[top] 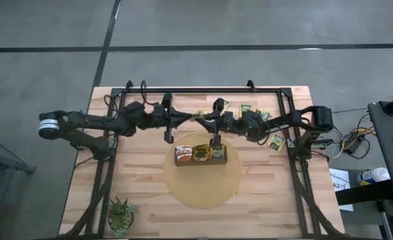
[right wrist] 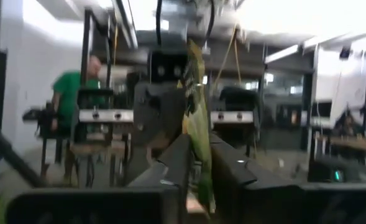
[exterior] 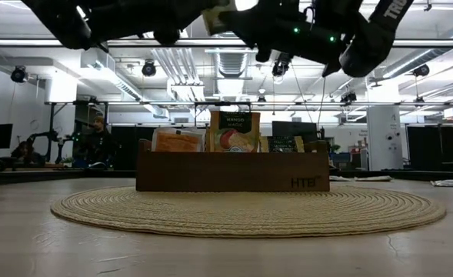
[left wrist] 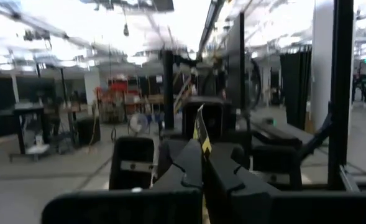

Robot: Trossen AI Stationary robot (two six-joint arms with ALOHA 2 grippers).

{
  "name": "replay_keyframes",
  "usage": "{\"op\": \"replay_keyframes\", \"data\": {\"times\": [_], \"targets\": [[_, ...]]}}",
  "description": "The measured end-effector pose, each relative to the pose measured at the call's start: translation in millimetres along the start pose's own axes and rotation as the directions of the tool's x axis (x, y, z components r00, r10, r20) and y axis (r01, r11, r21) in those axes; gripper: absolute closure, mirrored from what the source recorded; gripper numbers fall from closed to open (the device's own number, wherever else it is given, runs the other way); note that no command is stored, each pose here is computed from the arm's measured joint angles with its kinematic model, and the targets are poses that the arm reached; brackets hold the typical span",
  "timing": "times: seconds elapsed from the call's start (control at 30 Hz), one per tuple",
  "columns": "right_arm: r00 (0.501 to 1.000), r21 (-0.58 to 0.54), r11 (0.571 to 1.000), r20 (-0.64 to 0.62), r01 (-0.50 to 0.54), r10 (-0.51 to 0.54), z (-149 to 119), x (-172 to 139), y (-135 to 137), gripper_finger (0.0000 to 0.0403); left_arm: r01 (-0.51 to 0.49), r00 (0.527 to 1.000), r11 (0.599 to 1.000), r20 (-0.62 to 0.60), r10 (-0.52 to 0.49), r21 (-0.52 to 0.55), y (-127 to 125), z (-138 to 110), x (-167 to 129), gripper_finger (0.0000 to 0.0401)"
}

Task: Pick & Place Tea
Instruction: Put the yellow tea bag into the right section of the wooden organizer

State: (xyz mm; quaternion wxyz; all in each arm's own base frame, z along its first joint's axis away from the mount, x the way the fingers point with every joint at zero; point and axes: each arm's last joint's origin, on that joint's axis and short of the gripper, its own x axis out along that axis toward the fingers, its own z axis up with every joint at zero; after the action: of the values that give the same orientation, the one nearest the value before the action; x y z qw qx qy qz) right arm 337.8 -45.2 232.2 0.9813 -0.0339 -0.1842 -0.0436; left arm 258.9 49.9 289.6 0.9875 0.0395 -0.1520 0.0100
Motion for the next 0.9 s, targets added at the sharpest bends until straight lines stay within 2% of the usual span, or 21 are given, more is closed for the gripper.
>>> {"op": "replay_keyframes", "data": {"times": [0.13,0.23,0.33,0.47,0.57,0.73,0.9], "targets": [[0.991,-0.001,1.000,-0.134,-0.001,0.001,7,-2,-1,0.0293,0.002,0.992,1.000,-0.128,-0.004,-0.010,1,0,5,0.0401],[0.961,0.007,1.000,-0.276,-0.005,0.007,16,-2,-1,0.0247,-0.011,0.947,1.000,-0.322,0.012,0.006,3,0,11,0.0401],[0.881,0.017,1.000,-0.473,-0.011,0.017,25,0,-1,0.0208,-0.039,0.861,0.998,-0.505,0.061,0.054,6,2,15,0.0401],[0.726,0.020,0.999,-0.687,-0.027,0.034,38,5,-2,0.0176,-0.034,0.786,0.996,-0.614,0.074,0.077,8,7,19,0.0401],[0.667,0.010,0.999,-0.744,-0.051,0.042,44,12,-2,0.0163,-0.009,0.778,0.997,-0.627,0.052,0.071,8,10,22,0.0401],[0.663,0.027,0.996,-0.745,-0.084,0.076,45,23,-1,0.0164,0.025,0.752,0.999,-0.660,0.012,0.046,6,5,23,0.0401],[0.653,0.026,0.996,-0.754,-0.083,0.074,39,29,-2,0.0197,0.029,0.750,0.998,-0.661,0.011,0.050,5,5,23,0.0401]]}}
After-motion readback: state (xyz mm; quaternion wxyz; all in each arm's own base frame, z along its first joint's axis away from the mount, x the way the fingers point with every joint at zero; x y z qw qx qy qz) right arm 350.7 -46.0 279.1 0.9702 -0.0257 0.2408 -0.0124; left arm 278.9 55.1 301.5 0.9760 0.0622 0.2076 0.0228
